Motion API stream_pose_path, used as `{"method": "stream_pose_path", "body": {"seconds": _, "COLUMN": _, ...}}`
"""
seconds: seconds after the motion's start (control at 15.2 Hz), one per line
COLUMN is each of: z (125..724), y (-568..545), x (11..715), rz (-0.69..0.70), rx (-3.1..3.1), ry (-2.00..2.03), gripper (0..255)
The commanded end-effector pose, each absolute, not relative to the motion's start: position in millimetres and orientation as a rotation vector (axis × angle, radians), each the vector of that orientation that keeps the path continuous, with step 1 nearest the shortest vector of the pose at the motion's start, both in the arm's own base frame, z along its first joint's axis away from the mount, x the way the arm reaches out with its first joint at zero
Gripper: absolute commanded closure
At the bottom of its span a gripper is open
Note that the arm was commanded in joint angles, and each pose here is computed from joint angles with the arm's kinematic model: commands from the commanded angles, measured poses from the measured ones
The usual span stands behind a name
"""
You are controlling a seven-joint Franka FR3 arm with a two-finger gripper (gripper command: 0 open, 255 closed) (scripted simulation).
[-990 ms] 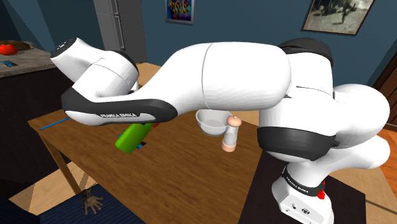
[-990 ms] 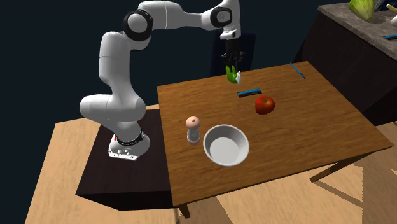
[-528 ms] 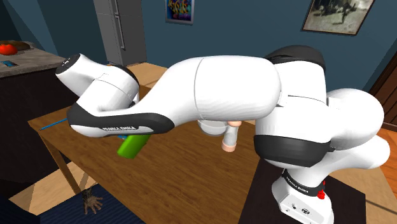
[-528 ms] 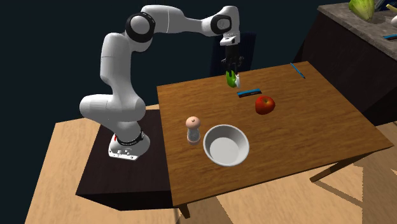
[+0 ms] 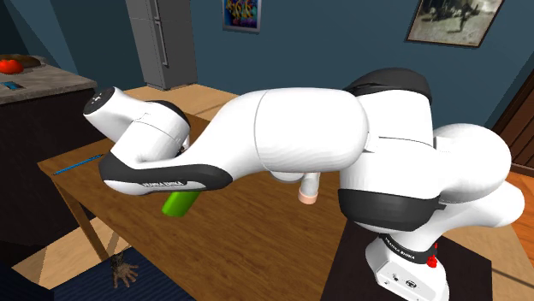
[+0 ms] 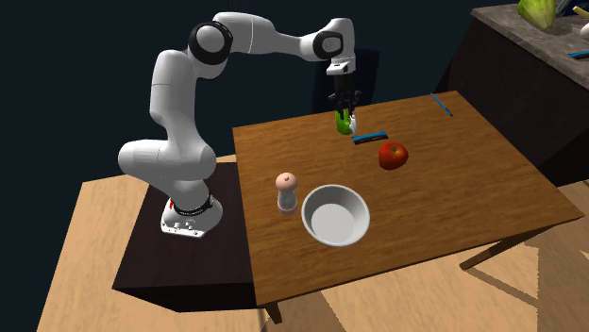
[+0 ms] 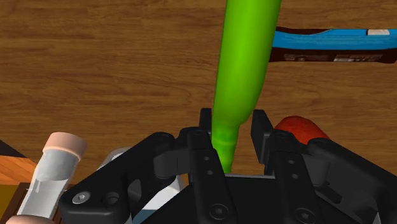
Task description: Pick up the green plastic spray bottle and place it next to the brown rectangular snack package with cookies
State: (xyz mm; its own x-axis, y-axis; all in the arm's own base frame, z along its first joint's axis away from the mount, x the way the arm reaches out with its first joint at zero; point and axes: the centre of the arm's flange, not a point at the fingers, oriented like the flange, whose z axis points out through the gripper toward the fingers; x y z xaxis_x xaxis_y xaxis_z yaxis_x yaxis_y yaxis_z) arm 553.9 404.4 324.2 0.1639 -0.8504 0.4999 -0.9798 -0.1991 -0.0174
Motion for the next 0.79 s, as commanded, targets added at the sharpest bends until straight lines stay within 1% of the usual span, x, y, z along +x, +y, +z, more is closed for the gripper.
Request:
{"method": "stream_pose_path", "body": {"seconds": 0.0, "z": 318, "y": 408, "x": 550, "rz": 0.579, "rx": 2.14, "ry": -1.746, "gripper": 255}}
{"method": "stream_pose_path", "body": {"seconds": 0.2, "z": 318, "y": 408, "x": 550, "rz": 0.579, "rx": 2.14, "ry": -1.746, "gripper": 255}}
{"method": "stream_pose_path", "body": {"seconds": 0.26, "z": 318, "y": 410, "x": 552, "rz": 0.579, "rx": 2.14, "ry": -1.746, "gripper": 0}}
{"method": "stream_pose_path", "body": {"seconds": 0.59, "z": 318, "y": 408, "x": 550, "rz": 0.579, "rx": 2.14, "ry": -1.746, "gripper": 0}}
{"method": "stream_pose_path", "body": {"seconds": 0.73, "z": 341, "y": 421, "x": 547, "rz": 0.579, "rx": 2.14, "ry": -1.746, "gripper": 0}}
